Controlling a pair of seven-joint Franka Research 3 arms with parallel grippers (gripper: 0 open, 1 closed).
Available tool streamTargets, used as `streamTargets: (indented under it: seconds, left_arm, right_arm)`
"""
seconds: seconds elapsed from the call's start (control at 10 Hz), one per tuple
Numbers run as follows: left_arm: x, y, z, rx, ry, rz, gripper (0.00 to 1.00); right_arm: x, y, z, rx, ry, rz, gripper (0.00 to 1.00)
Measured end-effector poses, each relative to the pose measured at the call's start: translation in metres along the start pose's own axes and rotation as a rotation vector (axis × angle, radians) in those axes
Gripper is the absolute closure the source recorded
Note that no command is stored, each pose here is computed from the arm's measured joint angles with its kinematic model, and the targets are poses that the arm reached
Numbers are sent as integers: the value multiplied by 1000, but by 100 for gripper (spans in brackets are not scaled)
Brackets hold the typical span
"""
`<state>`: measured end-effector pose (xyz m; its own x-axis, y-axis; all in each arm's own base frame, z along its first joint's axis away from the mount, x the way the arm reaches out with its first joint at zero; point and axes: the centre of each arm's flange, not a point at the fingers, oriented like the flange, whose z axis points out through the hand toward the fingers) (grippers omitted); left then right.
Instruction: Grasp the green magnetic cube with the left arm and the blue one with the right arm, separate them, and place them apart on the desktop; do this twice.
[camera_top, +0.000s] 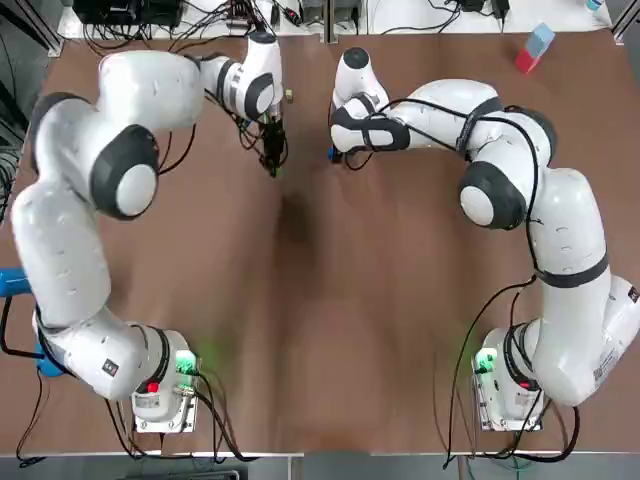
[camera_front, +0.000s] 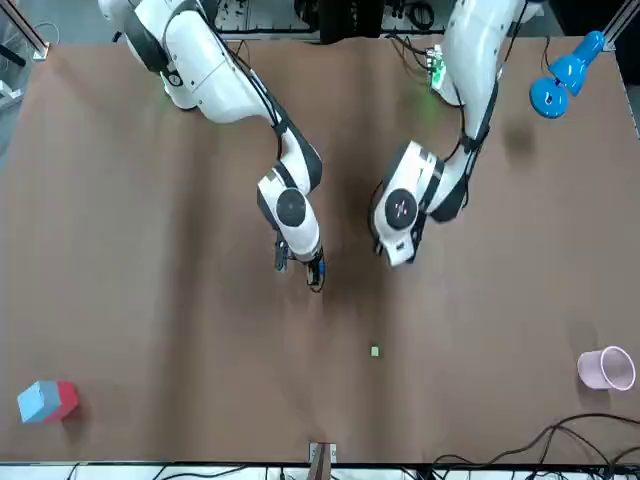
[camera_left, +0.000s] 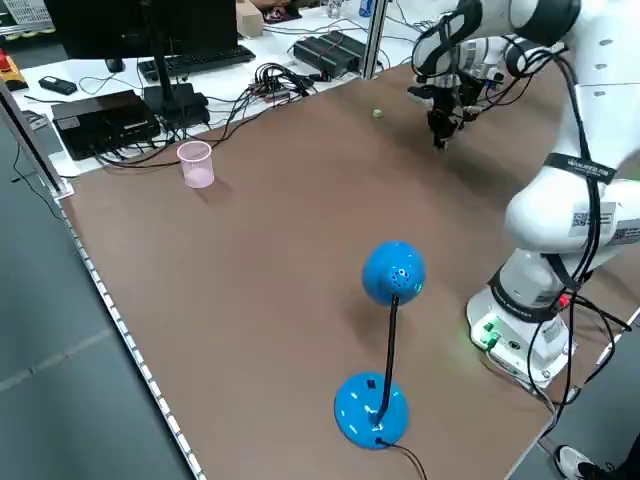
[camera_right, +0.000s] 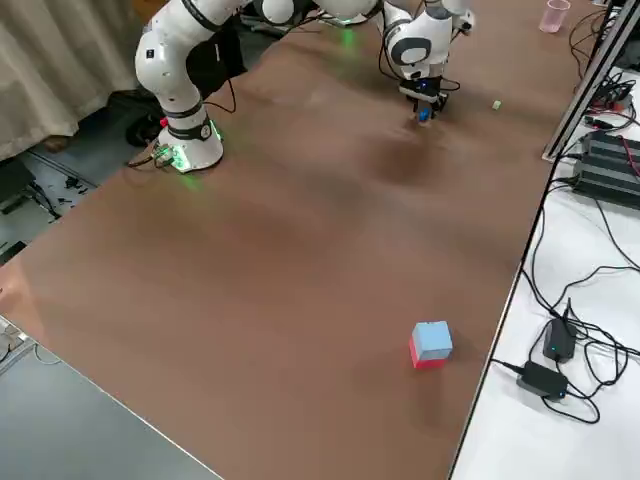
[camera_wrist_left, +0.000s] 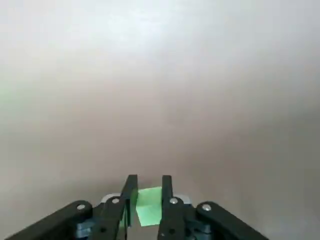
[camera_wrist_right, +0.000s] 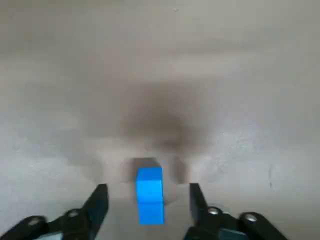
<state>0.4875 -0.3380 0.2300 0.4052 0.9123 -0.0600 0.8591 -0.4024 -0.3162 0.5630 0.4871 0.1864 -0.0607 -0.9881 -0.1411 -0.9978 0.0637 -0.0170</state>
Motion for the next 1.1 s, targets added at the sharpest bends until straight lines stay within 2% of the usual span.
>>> streamTargets:
  seconds: [0.1, 0.3, 0.5, 0.7, 1.0, 1.1]
  left_arm:
    - [-13, -27, 16, 79, 23, 39, 77]
    - [-68, -82, 46, 246, 88, 144, 77]
    - [-122, -134, 52, 392, 151, 255, 77]
    - [-148, -164, 61, 470, 164, 301, 77]
    - [-172, -192, 75, 516, 200, 321, 74]
    - [-179, -200, 76, 530, 214, 329, 60]
  right_arm:
    - [1, -1, 0, 0, 0, 1, 17]
    - [4, -2, 1, -2, 5, 5, 19]
    - [9, -4, 4, -5, 12, 10, 21]
    - [13, -6, 4, -11, 18, 2, 21]
    - [18, -10, 3, -15, 25, 3, 21]
    - [19, -11, 2, -14, 24, 2, 21]
